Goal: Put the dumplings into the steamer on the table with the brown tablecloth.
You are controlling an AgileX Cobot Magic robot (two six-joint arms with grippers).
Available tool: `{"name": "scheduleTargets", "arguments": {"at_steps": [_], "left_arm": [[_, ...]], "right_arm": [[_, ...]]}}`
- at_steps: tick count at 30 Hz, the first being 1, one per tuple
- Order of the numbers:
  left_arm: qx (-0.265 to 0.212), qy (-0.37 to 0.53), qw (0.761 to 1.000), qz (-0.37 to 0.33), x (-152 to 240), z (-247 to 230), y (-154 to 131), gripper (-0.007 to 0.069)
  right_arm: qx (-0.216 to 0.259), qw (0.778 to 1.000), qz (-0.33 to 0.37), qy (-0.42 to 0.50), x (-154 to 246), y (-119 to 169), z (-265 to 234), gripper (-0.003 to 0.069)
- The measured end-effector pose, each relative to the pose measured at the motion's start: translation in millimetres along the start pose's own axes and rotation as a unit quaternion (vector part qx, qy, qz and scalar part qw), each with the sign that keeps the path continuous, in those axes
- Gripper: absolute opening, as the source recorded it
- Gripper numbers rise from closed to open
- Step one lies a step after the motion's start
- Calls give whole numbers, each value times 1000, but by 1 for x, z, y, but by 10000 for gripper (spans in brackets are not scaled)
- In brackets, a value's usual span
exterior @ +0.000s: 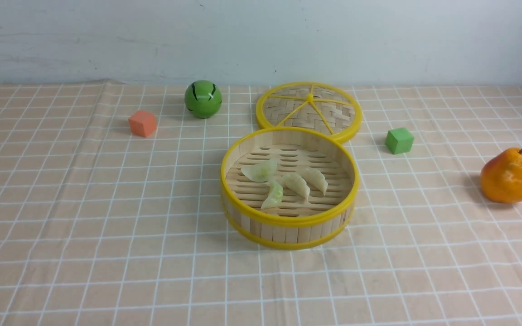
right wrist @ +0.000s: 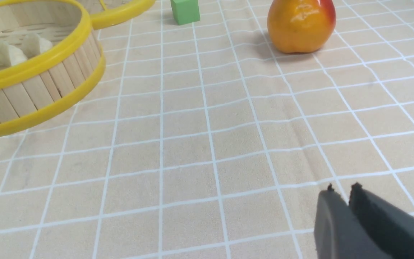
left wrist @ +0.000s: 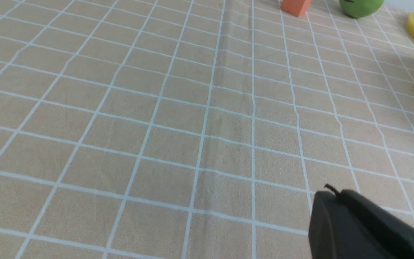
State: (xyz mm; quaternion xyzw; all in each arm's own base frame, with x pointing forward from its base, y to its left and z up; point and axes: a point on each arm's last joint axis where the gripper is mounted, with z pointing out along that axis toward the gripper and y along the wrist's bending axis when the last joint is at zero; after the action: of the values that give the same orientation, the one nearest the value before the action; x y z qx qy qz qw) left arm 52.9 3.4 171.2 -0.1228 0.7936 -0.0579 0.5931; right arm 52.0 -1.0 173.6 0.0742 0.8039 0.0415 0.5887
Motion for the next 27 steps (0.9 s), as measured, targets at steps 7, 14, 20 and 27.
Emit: {"name": "scheduleTargets", "arguments": {"at_steps": [7, 14, 20, 27], "left_arm": [[0, 0, 1000, 0, 0, 0, 0, -14], [0, 0, 1000, 0, 0, 0, 0, -14], [0, 0, 1000, 0, 0, 0, 0, -13], [0, 0, 1000, 0, 0, 0, 0, -11]], "right_arm": [[0, 1000, 0, 0, 0, 0, 0, 76], [0, 1000, 0, 0, 0, 0, 0, 85], [0, 1000, 0, 0, 0, 0, 0, 95], [0, 1000, 0, 0, 0, 0, 0, 103]]}}
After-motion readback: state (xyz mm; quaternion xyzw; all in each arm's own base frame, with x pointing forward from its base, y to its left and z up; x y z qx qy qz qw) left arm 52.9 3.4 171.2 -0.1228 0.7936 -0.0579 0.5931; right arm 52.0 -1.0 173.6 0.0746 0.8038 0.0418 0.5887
